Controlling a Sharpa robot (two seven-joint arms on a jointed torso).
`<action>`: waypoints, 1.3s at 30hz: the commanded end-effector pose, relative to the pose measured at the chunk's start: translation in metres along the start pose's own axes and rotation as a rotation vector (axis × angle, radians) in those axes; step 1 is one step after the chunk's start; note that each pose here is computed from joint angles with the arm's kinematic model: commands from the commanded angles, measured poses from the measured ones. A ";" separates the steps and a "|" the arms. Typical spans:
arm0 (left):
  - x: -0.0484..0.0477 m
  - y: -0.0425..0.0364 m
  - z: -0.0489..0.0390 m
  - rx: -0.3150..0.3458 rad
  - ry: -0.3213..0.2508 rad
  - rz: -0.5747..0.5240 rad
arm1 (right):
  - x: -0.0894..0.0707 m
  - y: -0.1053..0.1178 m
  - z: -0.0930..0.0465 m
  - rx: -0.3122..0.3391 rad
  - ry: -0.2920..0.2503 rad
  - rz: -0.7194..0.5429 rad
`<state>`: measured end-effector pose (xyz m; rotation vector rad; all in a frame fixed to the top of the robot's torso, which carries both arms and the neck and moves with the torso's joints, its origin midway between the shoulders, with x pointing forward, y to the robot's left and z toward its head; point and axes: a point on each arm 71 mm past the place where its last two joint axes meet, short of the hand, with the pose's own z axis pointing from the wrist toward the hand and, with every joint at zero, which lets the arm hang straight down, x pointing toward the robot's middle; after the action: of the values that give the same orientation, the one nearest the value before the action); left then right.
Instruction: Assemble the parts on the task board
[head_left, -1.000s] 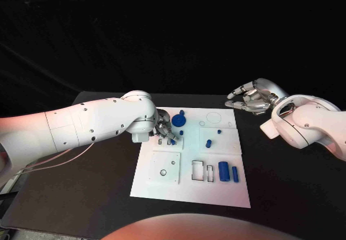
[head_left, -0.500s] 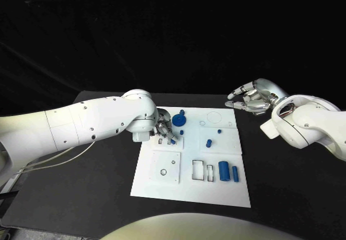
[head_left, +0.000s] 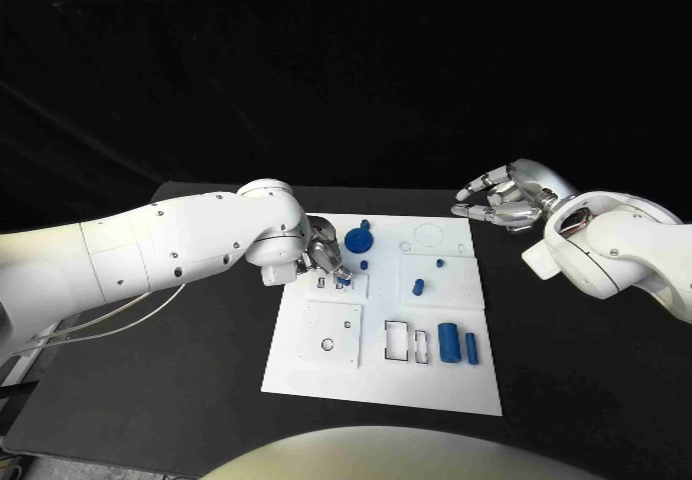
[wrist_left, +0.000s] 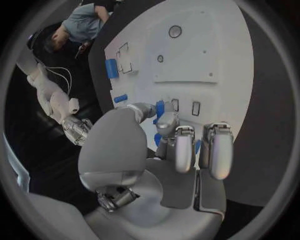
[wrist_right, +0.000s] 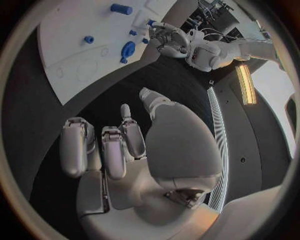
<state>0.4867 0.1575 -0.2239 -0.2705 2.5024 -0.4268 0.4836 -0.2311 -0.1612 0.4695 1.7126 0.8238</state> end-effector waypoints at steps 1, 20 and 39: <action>0.0004 -0.0023 -0.0016 0.043 0.003 -0.095 | 0.002 -0.001 0.000 -0.001 0.018 -0.010; -0.0018 0.0043 -0.0067 0.045 -0.083 -0.049 | 0.002 -0.003 -0.001 0.006 0.018 -0.007; 0.0065 0.0069 -0.0069 0.066 -0.223 0.115 | 0.003 -0.005 -0.001 0.009 0.018 -0.001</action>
<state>0.4752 0.1661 -0.2276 -0.1881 2.3329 -0.4055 0.4823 -0.2339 -0.1665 0.4785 1.7261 0.8170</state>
